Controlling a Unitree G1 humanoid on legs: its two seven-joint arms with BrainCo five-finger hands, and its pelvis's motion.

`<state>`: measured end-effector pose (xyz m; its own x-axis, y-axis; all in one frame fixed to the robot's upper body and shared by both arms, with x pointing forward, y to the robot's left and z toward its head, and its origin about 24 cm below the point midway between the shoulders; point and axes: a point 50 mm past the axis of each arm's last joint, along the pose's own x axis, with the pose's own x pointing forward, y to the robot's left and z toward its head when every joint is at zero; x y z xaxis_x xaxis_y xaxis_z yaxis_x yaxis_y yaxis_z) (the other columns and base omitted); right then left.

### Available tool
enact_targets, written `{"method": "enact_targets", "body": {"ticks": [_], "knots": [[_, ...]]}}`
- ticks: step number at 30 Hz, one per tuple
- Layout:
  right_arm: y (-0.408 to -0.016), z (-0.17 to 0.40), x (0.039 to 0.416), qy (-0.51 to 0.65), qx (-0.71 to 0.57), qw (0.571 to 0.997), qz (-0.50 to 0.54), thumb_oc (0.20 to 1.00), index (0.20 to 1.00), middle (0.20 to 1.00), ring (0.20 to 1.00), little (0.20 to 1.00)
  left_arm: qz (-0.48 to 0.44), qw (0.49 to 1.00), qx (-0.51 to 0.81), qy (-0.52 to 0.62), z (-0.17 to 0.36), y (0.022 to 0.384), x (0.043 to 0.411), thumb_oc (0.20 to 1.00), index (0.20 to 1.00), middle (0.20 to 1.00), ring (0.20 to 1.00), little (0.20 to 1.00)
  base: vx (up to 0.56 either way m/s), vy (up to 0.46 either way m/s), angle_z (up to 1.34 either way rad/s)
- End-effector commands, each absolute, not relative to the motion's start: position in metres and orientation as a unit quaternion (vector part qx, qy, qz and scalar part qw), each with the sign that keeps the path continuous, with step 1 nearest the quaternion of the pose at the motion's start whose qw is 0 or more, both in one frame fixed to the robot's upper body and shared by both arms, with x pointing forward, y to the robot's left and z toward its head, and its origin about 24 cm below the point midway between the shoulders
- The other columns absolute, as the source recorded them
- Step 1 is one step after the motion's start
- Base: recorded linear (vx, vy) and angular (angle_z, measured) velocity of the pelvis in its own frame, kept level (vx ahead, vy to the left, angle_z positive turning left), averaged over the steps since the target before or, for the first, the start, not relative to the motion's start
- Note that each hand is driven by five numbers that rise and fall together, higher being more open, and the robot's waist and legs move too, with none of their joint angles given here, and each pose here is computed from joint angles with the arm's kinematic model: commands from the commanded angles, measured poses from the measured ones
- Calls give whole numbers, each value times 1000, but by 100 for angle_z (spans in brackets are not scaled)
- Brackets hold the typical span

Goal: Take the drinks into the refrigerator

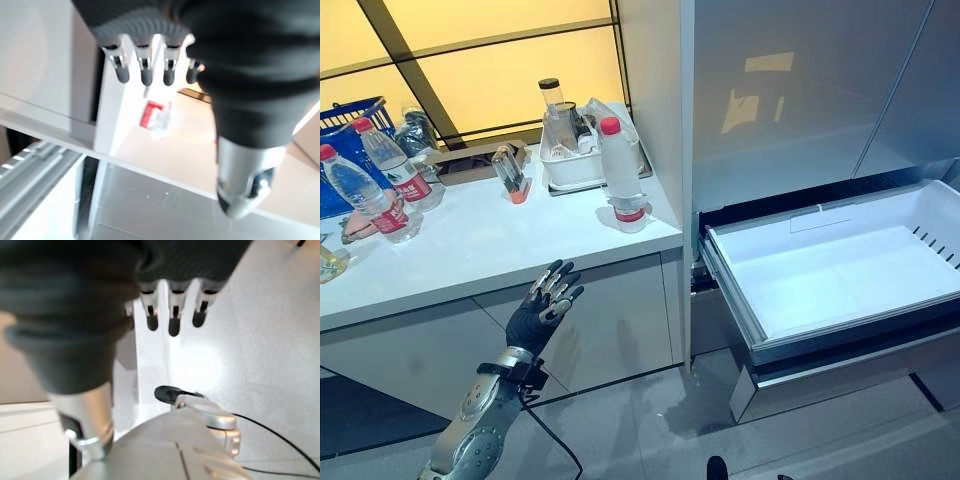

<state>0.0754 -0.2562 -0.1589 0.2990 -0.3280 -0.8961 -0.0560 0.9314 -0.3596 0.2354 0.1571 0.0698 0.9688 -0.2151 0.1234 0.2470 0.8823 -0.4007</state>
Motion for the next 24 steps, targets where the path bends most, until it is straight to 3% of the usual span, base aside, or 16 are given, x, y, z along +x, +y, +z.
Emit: {"method": "enact_targets", "body": {"ticks": [1, 24], "knots": [[-253, -158, 90, 585, -184, 787, -64, 1000, 1000, 1000, 1000, 1000, -136, 960, -197, -143, 119, 159, 259, 1000, 1000, 1000, 1000, 1000, 0, 0, 0], [-255, -158, 89, 597, -227, 769, -39, 1000, 1000, 1000, 1000, 1000, -35, 968, -35, -245, 214, 158, 355, 1000, 1000, 1000, 1000, 1000, 13, 0, -1]]}}
